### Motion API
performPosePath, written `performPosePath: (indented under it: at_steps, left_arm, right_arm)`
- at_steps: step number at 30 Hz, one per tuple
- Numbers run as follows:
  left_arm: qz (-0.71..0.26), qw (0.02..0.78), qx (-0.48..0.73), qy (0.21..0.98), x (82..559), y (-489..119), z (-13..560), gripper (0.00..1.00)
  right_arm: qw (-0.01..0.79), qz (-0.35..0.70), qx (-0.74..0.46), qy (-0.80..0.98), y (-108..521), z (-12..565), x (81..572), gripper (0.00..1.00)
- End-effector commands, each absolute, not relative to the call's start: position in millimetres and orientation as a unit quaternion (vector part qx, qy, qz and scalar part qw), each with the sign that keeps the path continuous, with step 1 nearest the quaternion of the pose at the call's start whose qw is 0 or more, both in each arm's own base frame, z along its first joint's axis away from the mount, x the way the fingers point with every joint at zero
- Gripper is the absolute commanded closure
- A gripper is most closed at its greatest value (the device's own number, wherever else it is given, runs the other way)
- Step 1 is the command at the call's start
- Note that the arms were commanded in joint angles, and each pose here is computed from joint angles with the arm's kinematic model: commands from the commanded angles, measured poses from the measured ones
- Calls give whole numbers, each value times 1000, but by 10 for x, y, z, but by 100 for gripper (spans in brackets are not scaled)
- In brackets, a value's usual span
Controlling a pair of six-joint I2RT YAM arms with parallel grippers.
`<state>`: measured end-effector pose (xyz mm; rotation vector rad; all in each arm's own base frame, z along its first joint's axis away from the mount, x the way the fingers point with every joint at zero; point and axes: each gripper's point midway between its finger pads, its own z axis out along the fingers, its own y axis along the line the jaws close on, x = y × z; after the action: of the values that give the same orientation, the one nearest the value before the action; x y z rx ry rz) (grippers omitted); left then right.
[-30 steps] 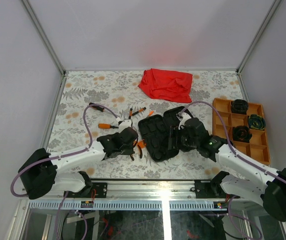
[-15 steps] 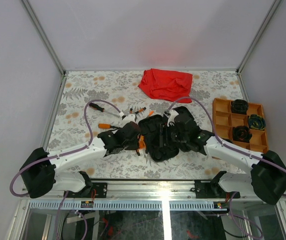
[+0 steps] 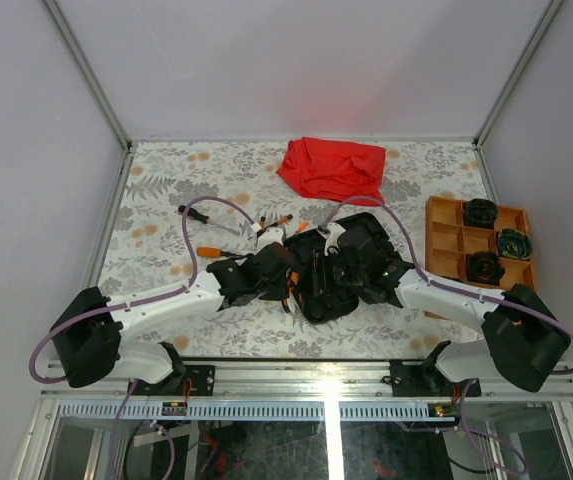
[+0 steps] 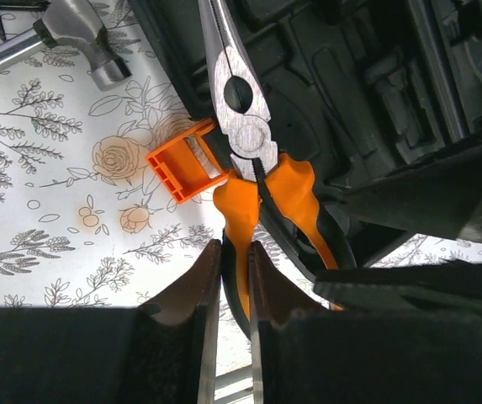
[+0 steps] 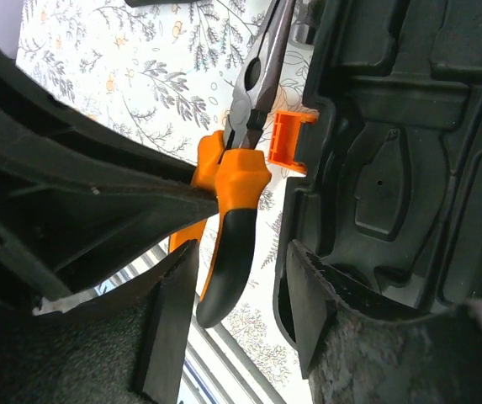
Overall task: Sort the tools into containers
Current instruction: Pick up the pliers at the center of the board.
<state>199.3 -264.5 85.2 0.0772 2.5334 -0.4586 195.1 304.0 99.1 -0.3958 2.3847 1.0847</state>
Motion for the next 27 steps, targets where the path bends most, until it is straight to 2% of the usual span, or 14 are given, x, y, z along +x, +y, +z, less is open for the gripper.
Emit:
performPosePath:
  at_steps: [1,3,8,10,13,16,19,22,27]
  left_arm:
    - [-219,313,26,924,2116,-2908,1157,100]
    - [-224,314,26,922,2118,-2927,1173,100]
    - [-229,314,29,921,2108,-2943,1171,100]
    - [-233,317,28,919,2108,-2944,1181,95]
    - [-245,322,24,914,2113,-2971,1225,79]
    - [-264,327,18,907,2130,-3026,1298,61]
    - [-285,330,16,900,2134,-3087,1383,49]
    - [-298,334,11,894,2135,-3104,1450,44]
    - [-285,337,-20,897,2182,-2950,1372,44]
  right_arm:
    - [263,418,-152,856,3218,1163,2057,49]
    - [261,418,-150,857,3234,1141,2065,54]
    - [267,412,-147,858,3223,1148,2092,77]
    - [276,401,-144,862,3179,1147,2118,84]
    - [286,384,-140,867,3105,1161,2143,92]
    - [299,357,-124,876,2994,1158,2189,98]
    - [318,333,-101,882,2872,1176,2247,100]
    - [338,304,-79,887,2734,1191,2316,100]
    - [348,262,-89,896,2541,1159,2390,100]
